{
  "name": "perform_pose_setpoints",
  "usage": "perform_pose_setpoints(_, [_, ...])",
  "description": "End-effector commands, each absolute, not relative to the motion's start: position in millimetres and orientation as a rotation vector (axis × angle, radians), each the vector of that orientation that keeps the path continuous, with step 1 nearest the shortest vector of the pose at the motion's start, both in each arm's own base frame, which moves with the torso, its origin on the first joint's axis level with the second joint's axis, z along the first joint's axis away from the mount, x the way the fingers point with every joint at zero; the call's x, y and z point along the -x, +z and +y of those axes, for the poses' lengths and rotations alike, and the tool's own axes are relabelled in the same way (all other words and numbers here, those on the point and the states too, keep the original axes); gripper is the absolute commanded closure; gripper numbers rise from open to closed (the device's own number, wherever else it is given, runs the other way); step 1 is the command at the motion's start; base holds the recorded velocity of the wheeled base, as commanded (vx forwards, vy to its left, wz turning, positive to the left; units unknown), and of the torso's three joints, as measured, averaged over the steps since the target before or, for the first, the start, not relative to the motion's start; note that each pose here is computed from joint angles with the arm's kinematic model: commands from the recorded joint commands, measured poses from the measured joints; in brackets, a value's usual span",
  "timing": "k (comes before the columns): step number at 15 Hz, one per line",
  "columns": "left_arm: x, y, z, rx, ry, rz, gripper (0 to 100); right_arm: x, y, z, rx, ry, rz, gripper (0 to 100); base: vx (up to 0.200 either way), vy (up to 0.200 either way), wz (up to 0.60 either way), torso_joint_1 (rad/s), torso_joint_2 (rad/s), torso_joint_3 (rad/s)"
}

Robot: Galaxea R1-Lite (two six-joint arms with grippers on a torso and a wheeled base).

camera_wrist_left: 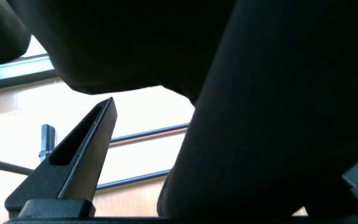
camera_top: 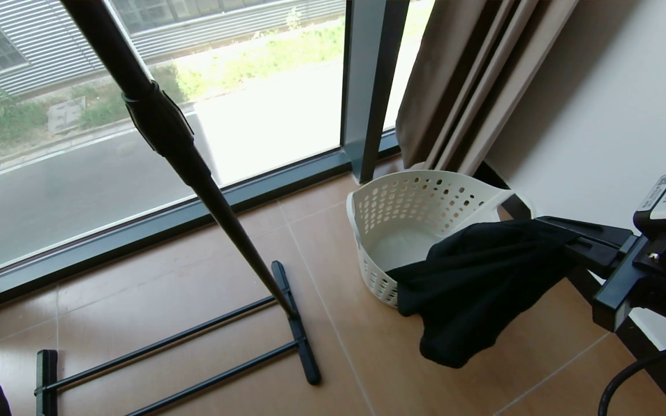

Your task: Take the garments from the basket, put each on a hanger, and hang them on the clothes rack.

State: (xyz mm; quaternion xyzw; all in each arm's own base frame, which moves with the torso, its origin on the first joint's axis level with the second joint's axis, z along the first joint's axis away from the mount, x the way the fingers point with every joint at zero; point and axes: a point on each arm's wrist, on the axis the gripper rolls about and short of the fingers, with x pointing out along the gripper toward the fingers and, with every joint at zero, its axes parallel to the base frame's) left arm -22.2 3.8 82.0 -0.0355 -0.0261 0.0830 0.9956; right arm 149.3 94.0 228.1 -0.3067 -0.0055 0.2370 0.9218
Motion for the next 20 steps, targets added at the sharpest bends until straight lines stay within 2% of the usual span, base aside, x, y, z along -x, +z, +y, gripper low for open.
perform_pose_setpoints(1, [22.2, 82.1, 3.8, 0.071, 0.166, -0.053, 0, -148.3, 227.3, 93.1, 0.630, 0.485, -0.011, 100, 0.000, 0.000, 0.00, 0.002, 0.00, 0.203])
perform_pose_setpoints(11, [22.2, 82.1, 3.8, 0.071, 0.166, -0.053, 0, -149.9, 223.5, 94.4, 0.633, 0.492, 0.006, 100, 0.000, 0.000, 0.00, -0.003, 0.00, 0.196])
perform_pose_setpoints(20, [22.2, 82.1, 3.8, 0.071, 0.166, -0.053, 0, -149.0, 220.9, 94.2, 0.636, 0.496, 0.013, 100, 0.000, 0.000, 0.00, 0.001, 0.00, 0.036])
